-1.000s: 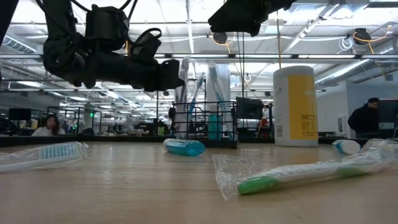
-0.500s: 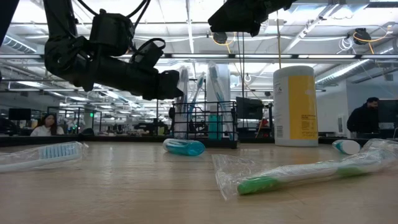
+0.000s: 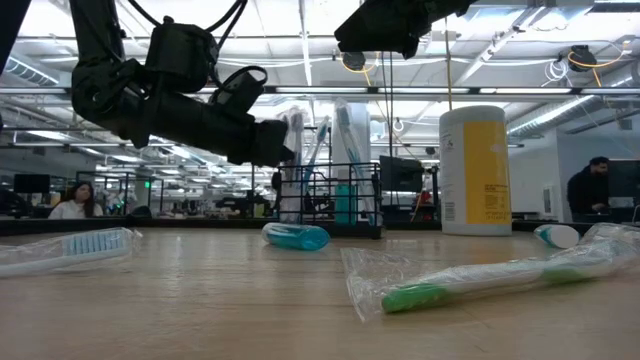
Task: Pick & Place toothbrushing station
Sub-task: Put the purple toothbrush into the black wire organizer, then put the blue mouthwash into the black wire organizer
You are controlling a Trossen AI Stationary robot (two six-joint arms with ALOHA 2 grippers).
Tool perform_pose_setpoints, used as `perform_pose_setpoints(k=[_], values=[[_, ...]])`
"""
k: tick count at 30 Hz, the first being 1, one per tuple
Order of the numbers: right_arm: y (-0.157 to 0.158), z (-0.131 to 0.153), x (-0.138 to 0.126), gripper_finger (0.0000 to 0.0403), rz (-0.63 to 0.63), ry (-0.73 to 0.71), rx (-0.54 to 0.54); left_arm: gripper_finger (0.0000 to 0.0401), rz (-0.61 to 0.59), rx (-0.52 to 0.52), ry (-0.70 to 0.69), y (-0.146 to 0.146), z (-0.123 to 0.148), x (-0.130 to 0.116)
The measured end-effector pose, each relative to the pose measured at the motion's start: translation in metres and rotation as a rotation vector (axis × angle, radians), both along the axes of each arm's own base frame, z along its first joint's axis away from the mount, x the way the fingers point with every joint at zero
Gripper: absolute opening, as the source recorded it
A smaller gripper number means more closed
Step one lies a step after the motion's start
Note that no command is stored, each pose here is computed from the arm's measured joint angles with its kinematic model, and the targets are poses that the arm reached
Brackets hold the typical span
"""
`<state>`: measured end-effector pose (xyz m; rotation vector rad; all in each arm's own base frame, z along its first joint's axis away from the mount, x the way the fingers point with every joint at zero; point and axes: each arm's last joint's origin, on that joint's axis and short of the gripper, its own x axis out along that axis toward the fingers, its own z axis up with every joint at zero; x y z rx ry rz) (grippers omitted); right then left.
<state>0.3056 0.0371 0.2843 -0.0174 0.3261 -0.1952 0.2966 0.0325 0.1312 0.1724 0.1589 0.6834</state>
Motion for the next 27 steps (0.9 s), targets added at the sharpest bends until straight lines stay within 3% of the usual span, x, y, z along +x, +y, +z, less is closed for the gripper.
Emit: perform_pose_setpoints(k=[8, 15, 23, 27], values=[[0.0, 0.0, 0.0, 0.0132, 0.0, 0.0, 0.0, 0.0105, 0.017, 0.011, -0.006, -0.009, 0.005, -0.001], [0.0, 0.0, 0.0, 0.0132, 0.0, 0.003, 0.0, 0.0153, 0.111, 0.062, -0.06, -0.028, 0.032, -0.008], [0.0, 0.0, 0.0, 0.0132, 0.0, 0.004, 0.0, 0.0179, -0.042, 0.074, -0.102, -0.066, 0.068, -0.023], [0.0, 0.0, 0.0, 0.0132, 0.001, 0.004, 0.0, 0.0179, -0.196, -0.001, -0.106, -0.078, 0.08, -0.032]])
